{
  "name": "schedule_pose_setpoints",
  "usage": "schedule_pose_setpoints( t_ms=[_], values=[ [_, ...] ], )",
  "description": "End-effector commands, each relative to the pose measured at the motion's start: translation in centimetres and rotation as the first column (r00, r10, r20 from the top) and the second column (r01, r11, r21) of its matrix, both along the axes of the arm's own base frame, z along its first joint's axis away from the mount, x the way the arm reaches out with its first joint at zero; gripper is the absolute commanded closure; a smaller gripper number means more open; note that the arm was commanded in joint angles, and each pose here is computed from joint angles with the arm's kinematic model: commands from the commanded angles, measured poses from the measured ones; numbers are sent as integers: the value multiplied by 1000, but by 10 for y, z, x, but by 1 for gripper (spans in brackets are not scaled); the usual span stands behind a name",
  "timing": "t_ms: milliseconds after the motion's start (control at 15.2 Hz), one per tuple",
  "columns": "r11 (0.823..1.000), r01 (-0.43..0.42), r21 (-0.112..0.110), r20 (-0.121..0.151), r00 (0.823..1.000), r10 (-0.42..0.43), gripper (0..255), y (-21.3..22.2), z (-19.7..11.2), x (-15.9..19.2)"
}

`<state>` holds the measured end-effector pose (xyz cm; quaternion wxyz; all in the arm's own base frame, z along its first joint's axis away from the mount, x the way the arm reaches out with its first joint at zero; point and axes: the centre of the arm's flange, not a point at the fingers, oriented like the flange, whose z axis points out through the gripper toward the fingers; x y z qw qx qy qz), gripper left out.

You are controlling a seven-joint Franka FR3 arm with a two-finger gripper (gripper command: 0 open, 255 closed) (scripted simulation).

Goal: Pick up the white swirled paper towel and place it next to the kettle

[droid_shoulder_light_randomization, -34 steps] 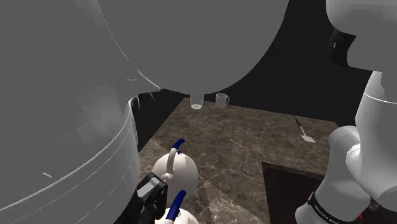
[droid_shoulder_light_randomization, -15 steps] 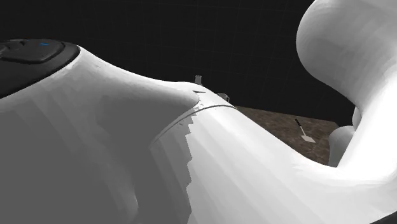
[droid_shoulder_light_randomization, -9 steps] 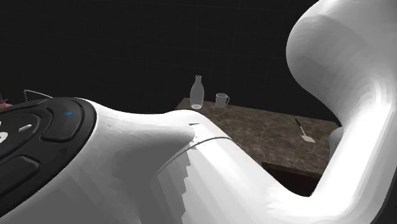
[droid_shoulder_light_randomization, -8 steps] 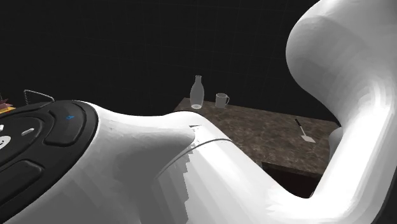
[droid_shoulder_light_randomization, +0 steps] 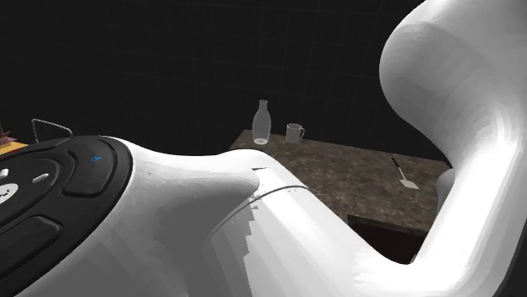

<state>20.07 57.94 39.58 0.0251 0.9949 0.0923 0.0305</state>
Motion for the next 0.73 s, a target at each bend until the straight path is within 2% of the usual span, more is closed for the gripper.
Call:
schedule_pose_setpoints(
  t_ms=[0,132,396,660],
  values=[
    [1000,0,0,0,1000,0,0,0,0,0],
    [1000,0,0,0,1000,0,0,0,0,0],
    [1000,0,0,0,1000,0,0,2,50,-3],
    [1000,0,0,0,1000,0,0,2,50,-3]
  ],
)
